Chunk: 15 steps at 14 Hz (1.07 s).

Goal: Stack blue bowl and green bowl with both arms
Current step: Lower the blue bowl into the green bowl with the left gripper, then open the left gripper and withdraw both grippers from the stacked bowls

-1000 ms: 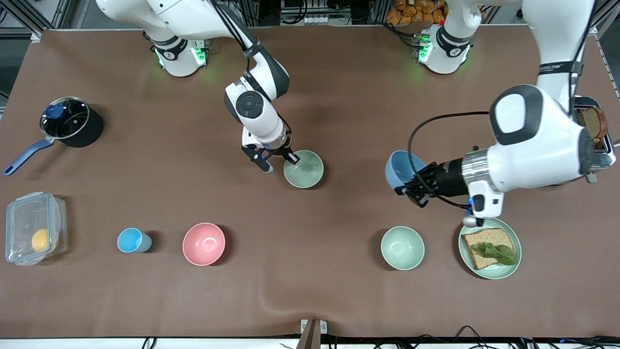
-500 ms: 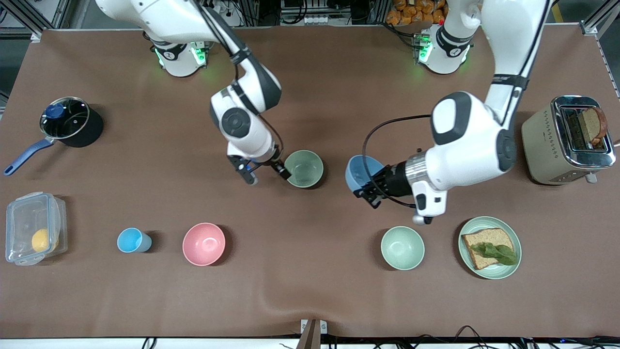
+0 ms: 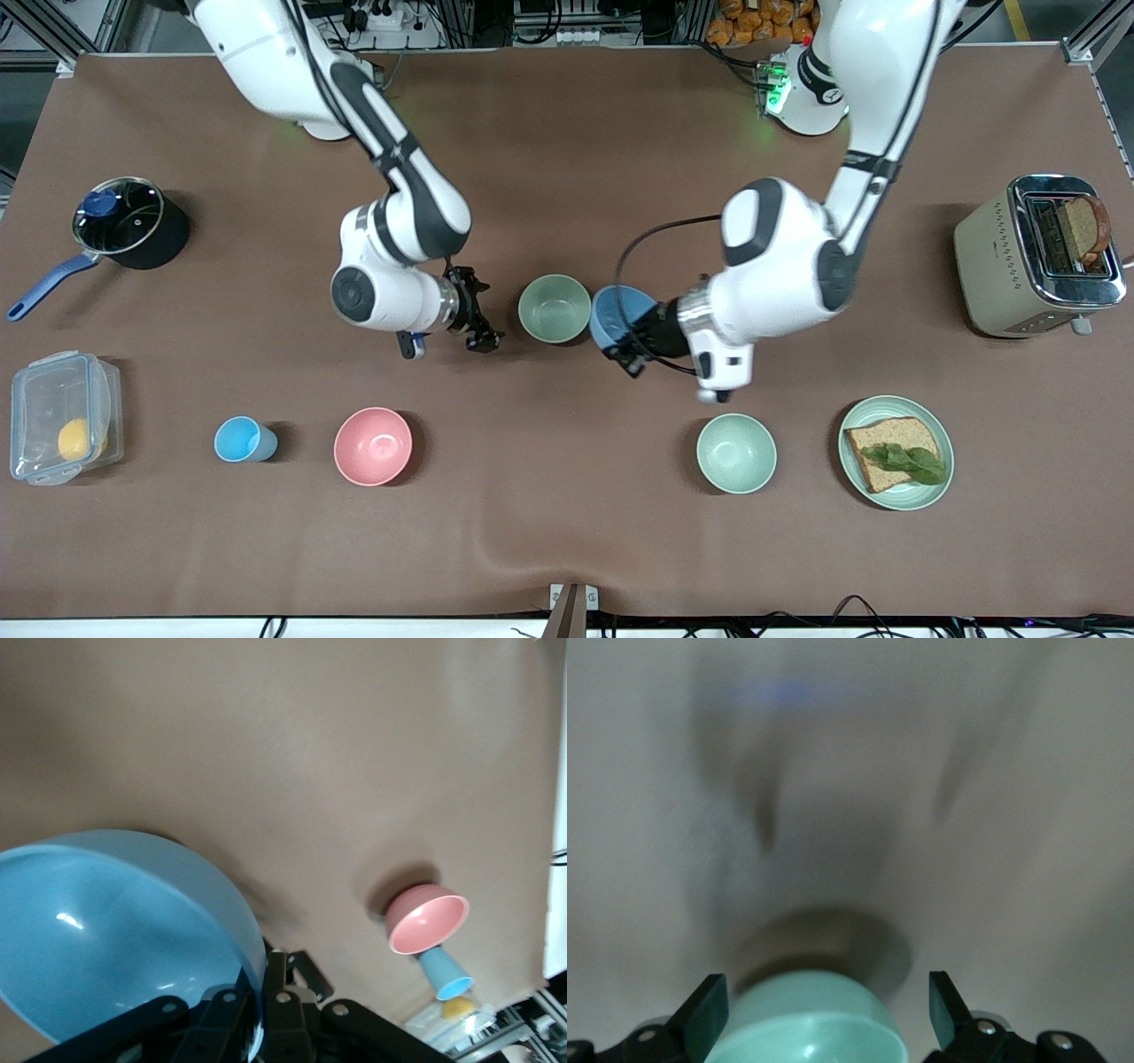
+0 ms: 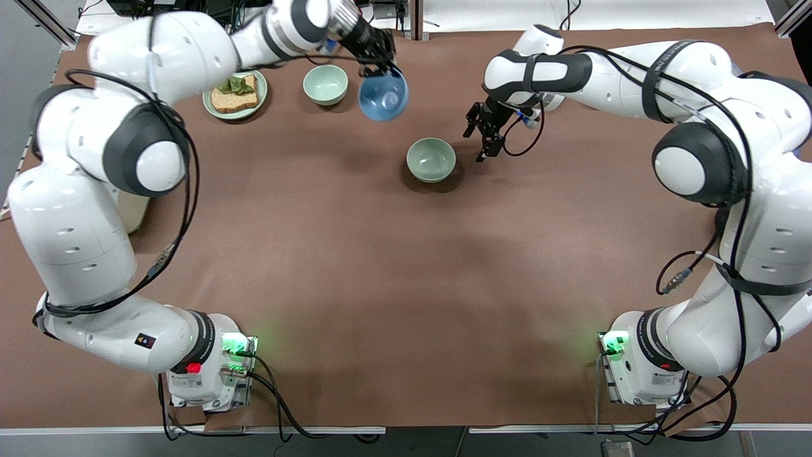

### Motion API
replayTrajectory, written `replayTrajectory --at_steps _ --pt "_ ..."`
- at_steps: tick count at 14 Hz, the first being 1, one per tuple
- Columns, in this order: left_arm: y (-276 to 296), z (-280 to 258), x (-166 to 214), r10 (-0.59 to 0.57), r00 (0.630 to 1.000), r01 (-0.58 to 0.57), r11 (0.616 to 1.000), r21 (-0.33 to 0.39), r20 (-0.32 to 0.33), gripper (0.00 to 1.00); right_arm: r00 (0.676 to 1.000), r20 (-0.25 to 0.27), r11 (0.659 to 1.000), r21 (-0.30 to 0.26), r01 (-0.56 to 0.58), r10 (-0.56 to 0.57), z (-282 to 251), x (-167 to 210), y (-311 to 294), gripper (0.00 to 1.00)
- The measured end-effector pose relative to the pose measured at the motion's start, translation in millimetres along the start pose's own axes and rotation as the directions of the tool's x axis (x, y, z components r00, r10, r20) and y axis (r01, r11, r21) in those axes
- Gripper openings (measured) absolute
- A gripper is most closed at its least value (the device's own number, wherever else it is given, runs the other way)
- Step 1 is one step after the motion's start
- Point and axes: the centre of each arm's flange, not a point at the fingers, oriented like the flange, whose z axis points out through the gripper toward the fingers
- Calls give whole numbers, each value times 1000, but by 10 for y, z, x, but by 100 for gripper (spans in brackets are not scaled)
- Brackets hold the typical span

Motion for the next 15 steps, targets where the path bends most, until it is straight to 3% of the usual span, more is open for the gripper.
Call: replayTrajectory --at_steps 4,7,12,15 --pt "-83 700 -485 -25 997 26 999 20 -74 5 987 79 990 22 -143 141 187 397 -101 100" --pt "-197 1133 -760 -21 993 26 999 42 -115 5 967 146 976 35 -215 208 129 494 -134 100" --pt "-296 1409 -827 2 992 6 998 58 -127 5 951 191 965 56 -256 241 179 421 -145 100" --pt "-356 1533 -854 10 992 0 997 77 -127 5 953 191 965 65 -252 236 255 330 -133 100"
